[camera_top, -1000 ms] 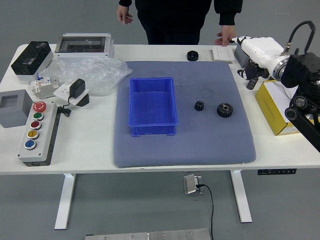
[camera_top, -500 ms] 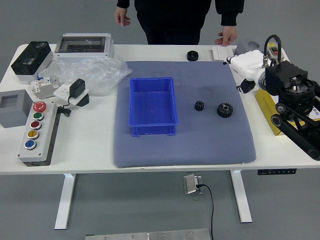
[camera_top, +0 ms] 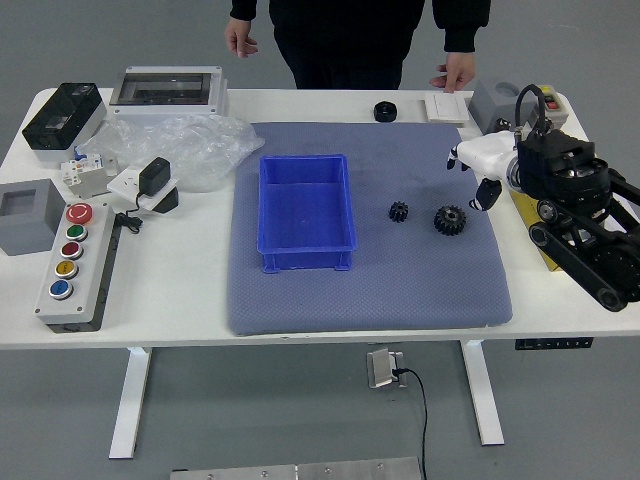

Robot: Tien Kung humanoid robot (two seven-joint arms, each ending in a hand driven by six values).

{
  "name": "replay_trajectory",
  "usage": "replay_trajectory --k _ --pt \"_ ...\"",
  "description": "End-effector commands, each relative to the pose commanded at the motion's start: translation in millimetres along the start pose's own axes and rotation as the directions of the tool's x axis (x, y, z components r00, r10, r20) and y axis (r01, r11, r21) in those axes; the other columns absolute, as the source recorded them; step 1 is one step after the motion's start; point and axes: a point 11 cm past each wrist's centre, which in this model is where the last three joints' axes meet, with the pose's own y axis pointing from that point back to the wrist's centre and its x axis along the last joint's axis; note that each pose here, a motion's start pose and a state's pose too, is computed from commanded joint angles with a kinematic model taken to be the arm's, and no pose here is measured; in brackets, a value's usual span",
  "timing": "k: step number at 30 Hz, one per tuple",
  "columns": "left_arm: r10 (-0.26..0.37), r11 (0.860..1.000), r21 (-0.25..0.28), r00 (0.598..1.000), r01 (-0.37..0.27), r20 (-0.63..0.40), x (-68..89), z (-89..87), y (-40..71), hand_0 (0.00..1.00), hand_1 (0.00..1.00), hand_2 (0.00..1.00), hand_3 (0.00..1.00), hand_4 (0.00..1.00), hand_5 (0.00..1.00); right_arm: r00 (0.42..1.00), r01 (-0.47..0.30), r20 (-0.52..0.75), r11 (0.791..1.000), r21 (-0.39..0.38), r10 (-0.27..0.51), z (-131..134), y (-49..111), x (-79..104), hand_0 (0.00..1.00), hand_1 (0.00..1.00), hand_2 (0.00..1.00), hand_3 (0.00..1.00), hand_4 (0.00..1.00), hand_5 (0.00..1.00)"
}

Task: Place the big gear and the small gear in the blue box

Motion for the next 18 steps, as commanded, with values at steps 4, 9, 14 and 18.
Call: replay_trajectory --k 4,9,14,18 --pt "0.000 1.000 0.000 1.000 0.000 0.000 0.0 0.0 0.0 0.858 0.844 0.848 0.854 0.767 0.408 0.999 0.023 0.027 1.000 -0.013 -0.022 2 -5.0 -0.8 0.793 0.720 0.775 0.816 0.795 0.032" --pt "-0.001 1.000 0.001 1.000 0.001 0.001 -0.4 -0.3 -0.1 0.858 0.844 0.848 0.854 0.768 0.407 0.998 0.038 0.059 0.999 -0.023 -0.037 2 -9.1 -2.6 0.798 0.733 0.793 0.842 0.797 0.036" --pt "-0.001 1.000 0.000 1.000 0.001 0.001 -0.3 -0.1 -0.1 0.858 0.844 0.848 0.854 0.768 0.407 0.994 0.050 0.094 0.998 -0.030 -0.047 1 -12.9 -8.2 0.798 0.733 0.793 0.842 0.797 0.036" --pt "-0.001 1.000 0.002 1.000 0.001 0.003 -0.5 -0.4 -0.2 0.857 0.844 0.848 0.854 0.767 0.406 0.991 0.055 0.120 0.998 -0.036 -0.051 1 -15.8 -12.6 0.800 0.738 0.797 0.846 0.798 0.038"
